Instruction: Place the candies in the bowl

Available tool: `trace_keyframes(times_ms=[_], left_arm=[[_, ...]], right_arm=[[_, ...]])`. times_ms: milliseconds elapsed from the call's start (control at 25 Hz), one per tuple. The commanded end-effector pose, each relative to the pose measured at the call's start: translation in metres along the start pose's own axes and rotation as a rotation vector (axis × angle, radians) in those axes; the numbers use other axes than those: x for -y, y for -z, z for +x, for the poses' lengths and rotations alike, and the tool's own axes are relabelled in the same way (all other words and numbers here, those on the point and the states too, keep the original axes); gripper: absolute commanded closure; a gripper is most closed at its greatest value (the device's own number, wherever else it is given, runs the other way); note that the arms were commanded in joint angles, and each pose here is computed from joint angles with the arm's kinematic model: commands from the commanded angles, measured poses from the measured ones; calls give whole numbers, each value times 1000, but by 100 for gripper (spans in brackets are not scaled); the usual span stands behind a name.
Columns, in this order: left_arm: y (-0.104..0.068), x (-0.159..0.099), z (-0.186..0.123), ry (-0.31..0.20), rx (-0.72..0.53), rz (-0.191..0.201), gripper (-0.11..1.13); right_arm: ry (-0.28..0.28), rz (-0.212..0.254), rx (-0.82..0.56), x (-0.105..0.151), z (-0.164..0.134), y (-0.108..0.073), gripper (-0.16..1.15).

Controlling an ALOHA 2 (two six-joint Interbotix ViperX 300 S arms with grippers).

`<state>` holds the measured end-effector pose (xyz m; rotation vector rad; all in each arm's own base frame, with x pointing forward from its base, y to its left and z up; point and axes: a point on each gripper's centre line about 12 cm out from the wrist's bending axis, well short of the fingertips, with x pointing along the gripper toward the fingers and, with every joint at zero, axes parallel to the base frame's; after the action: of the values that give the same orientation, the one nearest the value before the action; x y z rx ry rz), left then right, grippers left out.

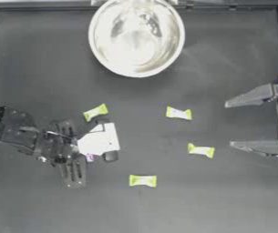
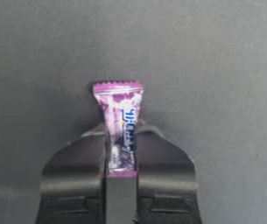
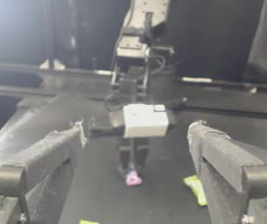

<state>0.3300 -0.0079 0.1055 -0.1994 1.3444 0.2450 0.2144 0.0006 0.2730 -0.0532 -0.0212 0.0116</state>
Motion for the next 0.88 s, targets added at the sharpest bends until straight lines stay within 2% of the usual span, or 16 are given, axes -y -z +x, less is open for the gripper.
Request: trace_keyframes(times_ms=[40,200,320,440,600,880], left_arm=[[-18,1,-29,30,104,23,67],[-39,-9,-72,47,240,49,67],[-51,-25,-100,33,332,67,68],[-63,-48,-121,3,408,65,68],[-85,-80,-141,-52,487,83,69],[-125,-141,-152,-156,551,75,69]], right_arm=[[1,-2,23,1,3,-9,-2],[3,-1,23,1,3,-9,-2],[4,4,21,1,3,-9,-2],[2,4,18,1,3,-8,-2],[3,7,17,1,3,-7,-2],[7,14,15,1,3,-7,-2]])
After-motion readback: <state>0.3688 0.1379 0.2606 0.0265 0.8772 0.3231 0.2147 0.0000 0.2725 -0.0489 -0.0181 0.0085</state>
